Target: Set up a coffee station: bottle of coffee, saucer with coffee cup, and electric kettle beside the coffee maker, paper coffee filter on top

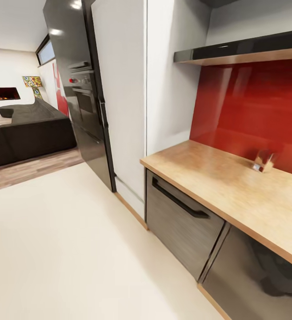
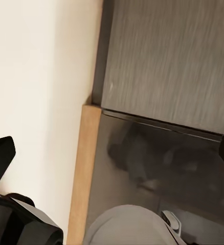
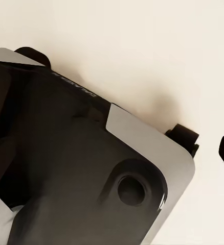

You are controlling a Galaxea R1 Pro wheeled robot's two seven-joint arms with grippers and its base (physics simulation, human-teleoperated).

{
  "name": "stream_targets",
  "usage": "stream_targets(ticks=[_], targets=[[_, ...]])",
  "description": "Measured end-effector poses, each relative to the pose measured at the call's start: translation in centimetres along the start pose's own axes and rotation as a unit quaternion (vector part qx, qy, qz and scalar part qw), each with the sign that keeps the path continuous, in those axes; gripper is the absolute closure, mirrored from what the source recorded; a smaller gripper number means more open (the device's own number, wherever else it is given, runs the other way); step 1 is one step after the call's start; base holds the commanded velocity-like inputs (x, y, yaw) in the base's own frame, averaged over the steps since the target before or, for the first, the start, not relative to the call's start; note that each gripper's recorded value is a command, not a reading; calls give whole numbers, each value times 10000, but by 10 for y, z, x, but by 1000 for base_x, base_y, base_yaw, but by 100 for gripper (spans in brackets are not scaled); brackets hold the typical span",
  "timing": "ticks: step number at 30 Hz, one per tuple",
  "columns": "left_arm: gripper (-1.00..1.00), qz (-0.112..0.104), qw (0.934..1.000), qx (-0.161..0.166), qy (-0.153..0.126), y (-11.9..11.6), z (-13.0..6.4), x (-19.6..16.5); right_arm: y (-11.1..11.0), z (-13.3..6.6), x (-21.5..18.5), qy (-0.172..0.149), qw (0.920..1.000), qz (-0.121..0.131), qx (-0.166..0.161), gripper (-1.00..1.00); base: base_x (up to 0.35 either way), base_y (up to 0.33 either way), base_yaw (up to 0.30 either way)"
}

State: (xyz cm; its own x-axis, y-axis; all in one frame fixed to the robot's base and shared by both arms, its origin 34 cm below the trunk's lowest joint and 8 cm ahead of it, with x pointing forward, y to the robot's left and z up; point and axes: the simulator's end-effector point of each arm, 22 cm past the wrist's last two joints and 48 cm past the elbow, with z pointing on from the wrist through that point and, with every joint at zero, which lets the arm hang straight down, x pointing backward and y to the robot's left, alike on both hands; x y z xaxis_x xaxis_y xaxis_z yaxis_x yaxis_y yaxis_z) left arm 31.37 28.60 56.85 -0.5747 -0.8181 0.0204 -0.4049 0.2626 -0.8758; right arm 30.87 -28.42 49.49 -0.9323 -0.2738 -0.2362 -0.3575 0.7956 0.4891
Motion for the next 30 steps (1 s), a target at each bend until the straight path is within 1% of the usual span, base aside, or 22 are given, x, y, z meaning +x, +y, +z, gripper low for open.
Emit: stream_targets(ticks=[11, 14, 20, 30], targets=[[-100, 1, 10000, -1, 4, 0, 0, 0, 0, 0, 0, 4, 10000, -3, -1, -100, 271, 244, 0], [-100, 1, 10000, -1, 4, 0, 0, 0, 0, 0, 0, 5, 10000, -4, -1, -100, 269, 244, -80], [-100, -1, 10000, -3, 2, 0, 0, 0, 0, 0, 0, 6, 10000, -2, -2, -100, 174, 158, -219], [-100, -2, 10000, -4, 2, 0, 0, 0, 0, 0, 0, 7, 10000, 0, -3, -100, 19, 18, -279]])
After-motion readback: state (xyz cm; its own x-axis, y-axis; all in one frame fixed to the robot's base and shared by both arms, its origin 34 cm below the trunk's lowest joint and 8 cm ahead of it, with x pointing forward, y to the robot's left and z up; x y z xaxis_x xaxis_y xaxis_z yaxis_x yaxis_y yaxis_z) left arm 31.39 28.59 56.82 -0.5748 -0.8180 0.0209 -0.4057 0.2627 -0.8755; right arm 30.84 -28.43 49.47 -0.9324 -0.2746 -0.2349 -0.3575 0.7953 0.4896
